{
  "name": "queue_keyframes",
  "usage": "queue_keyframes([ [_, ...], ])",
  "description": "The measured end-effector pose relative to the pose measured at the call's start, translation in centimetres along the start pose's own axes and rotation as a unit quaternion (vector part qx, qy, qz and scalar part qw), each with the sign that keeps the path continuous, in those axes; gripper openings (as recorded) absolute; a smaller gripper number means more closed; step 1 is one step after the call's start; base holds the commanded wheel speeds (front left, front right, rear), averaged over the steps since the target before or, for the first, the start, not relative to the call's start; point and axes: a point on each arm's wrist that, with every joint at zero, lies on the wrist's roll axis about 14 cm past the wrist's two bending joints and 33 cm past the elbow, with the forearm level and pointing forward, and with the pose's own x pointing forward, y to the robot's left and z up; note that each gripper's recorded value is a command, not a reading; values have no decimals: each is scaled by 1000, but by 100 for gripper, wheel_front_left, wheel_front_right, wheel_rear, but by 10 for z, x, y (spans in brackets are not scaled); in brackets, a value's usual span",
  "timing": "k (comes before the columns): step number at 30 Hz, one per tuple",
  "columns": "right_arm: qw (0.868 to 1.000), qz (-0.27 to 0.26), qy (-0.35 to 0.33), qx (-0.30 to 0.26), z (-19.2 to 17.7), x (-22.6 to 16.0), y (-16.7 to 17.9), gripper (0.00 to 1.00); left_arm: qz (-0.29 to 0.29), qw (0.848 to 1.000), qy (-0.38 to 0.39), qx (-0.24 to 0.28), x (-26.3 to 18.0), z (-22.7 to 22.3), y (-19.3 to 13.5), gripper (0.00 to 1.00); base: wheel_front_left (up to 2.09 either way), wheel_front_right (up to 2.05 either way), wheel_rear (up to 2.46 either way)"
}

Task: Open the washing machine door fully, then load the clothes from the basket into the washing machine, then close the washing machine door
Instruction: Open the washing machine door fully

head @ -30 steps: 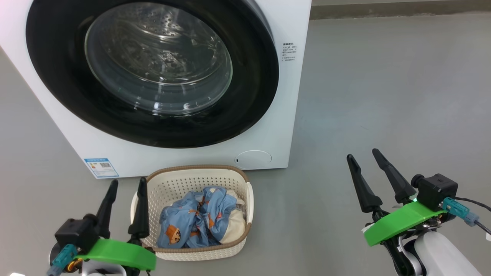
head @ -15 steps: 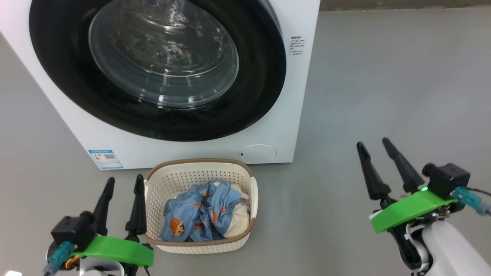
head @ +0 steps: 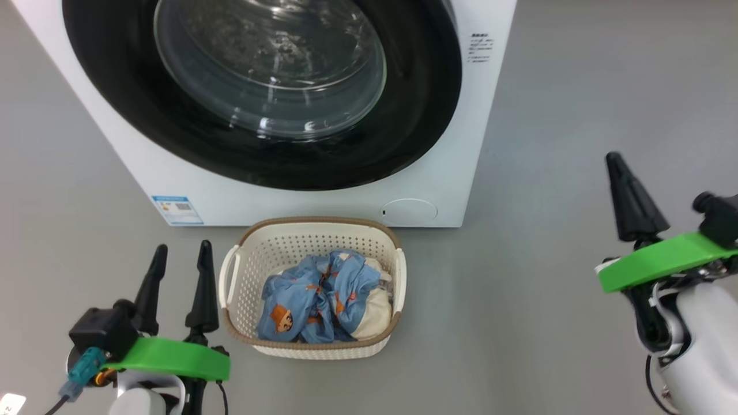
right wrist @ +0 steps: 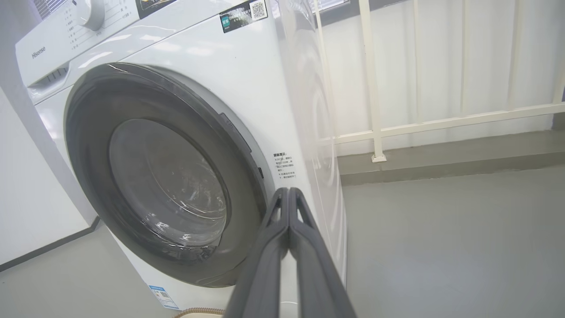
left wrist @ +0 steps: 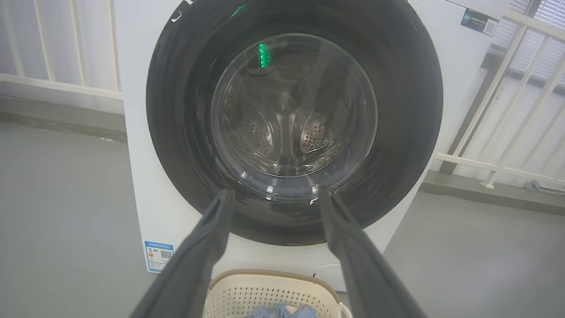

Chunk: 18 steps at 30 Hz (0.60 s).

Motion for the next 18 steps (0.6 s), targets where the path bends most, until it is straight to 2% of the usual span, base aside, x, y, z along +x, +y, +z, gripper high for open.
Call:
queue_keyframes([
  [4,1000,-1,-8,16,4,14,-3,0,9,1000,-3,0,1,2,6,100,0,0,0],
  [6,999,-4,-18,43,8,22,-4,0,14,1000,-1,1,1,0,10,100,0,0,0],
  [18,997,26,-18,73,12,71,0,0,32,999,2,2,10,-6,21,100,0,0,0],
])
